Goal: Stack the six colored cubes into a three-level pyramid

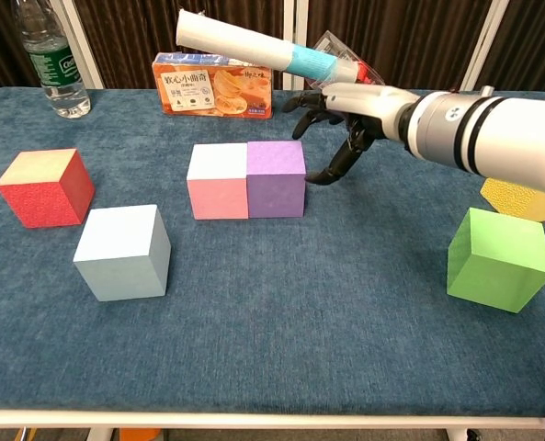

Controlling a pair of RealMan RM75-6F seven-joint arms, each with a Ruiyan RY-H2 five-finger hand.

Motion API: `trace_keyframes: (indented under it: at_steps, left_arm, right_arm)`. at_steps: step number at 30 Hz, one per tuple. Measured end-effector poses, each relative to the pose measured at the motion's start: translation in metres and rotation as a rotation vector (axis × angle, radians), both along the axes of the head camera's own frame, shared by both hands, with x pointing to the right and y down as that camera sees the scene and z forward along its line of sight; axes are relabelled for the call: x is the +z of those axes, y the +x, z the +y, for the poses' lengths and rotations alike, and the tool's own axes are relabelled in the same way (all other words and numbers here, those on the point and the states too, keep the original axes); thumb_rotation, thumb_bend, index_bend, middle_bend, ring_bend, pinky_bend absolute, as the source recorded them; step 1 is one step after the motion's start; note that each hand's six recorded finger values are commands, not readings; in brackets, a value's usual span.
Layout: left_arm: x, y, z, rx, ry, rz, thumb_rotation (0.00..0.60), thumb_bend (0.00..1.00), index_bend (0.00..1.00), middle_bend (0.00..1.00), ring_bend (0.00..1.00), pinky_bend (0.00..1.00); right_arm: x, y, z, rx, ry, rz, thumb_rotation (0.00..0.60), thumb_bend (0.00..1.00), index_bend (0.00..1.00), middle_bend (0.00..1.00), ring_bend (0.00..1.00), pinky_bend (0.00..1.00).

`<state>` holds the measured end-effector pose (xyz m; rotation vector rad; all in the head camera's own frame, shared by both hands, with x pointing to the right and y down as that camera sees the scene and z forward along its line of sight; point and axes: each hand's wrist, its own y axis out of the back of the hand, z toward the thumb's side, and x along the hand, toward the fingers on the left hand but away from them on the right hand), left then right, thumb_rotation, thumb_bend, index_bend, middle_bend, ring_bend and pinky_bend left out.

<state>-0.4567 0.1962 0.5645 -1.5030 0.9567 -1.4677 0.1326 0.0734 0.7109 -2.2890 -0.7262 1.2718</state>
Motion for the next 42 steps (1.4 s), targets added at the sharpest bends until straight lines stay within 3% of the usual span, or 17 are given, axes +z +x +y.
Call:
trace_keyframes:
  at_steps: [33,42]
  left_arm:
    - [0.003,-0.003,0.001,-0.015,-0.015,-0.004,0.600,0.07,0.18,0.18,0.12,0.06]
    - [0.006,0.015,-0.011,0.053,-0.031,0.062,0.600,0.06,0.18,0.18,0.12,0.06]
  right_arm:
    - [0.018,-0.027,0.005,-0.039,-0.027,-0.021,0.600,0.22,0.00,0.20,0.00,0.00]
    - [0.002,-0.021,-0.001,-0.022,0.010,-0.046,0.600,0.22,0.00,0.04,0.00,0.00]
